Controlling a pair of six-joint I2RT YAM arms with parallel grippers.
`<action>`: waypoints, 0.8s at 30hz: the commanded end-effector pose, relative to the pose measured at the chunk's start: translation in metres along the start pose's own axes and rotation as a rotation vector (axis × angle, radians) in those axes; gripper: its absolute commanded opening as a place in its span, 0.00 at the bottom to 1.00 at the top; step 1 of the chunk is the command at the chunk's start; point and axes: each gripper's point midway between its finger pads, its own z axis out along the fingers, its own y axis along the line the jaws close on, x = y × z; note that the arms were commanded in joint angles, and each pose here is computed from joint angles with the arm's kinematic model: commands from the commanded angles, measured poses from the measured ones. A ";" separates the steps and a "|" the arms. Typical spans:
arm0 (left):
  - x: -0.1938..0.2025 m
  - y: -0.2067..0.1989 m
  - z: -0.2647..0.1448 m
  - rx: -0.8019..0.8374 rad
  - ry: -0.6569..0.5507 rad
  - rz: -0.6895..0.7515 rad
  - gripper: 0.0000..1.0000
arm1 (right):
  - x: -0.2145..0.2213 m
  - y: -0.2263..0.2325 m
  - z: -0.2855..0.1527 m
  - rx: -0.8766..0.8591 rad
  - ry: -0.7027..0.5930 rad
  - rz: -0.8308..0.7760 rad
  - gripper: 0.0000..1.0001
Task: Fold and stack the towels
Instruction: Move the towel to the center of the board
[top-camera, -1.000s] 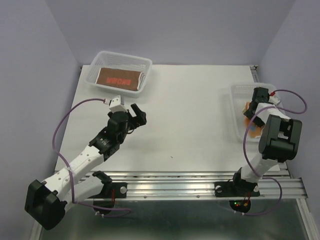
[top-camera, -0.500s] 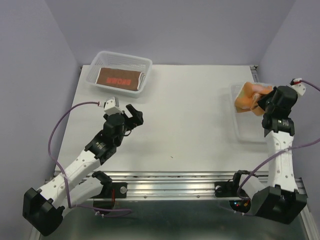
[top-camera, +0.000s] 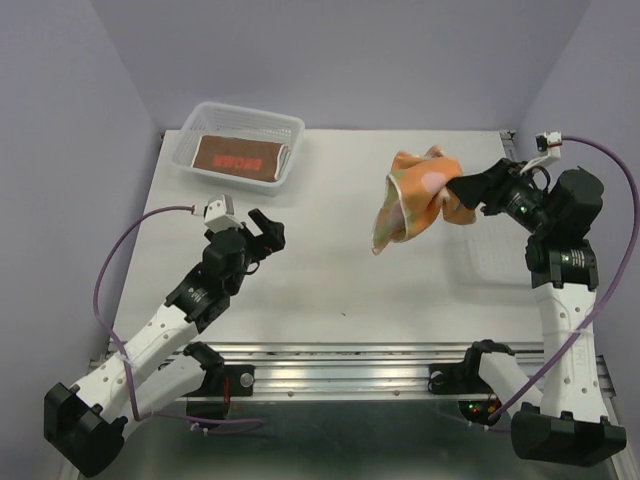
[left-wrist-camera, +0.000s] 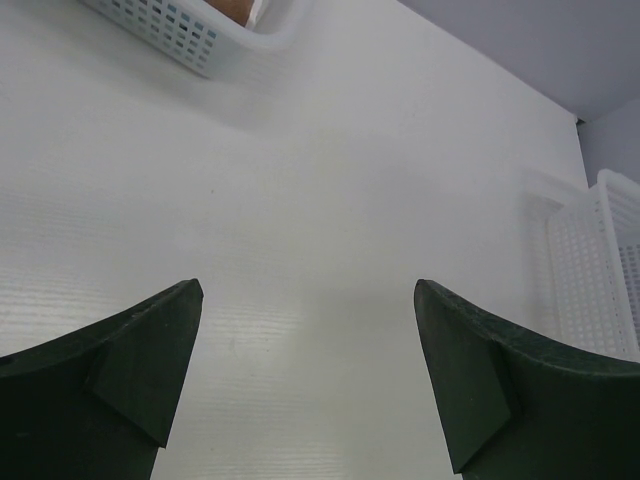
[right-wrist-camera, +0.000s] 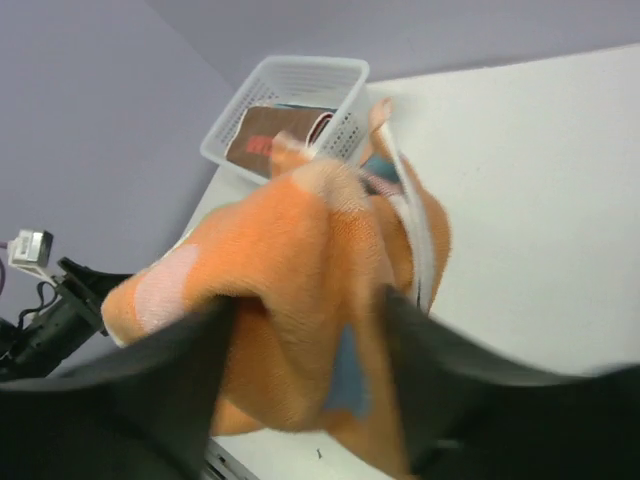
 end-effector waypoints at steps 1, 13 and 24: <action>-0.001 0.000 -0.003 0.003 -0.010 -0.027 0.99 | 0.007 -0.013 -0.001 0.075 0.049 -0.007 1.00; 0.023 -0.001 0.011 -0.004 0.080 -0.014 0.99 | 0.091 -0.072 0.011 0.256 0.200 0.059 1.00; 0.114 -0.013 0.013 0.136 0.382 0.011 0.99 | 0.234 -0.055 0.031 0.528 0.439 -0.067 1.00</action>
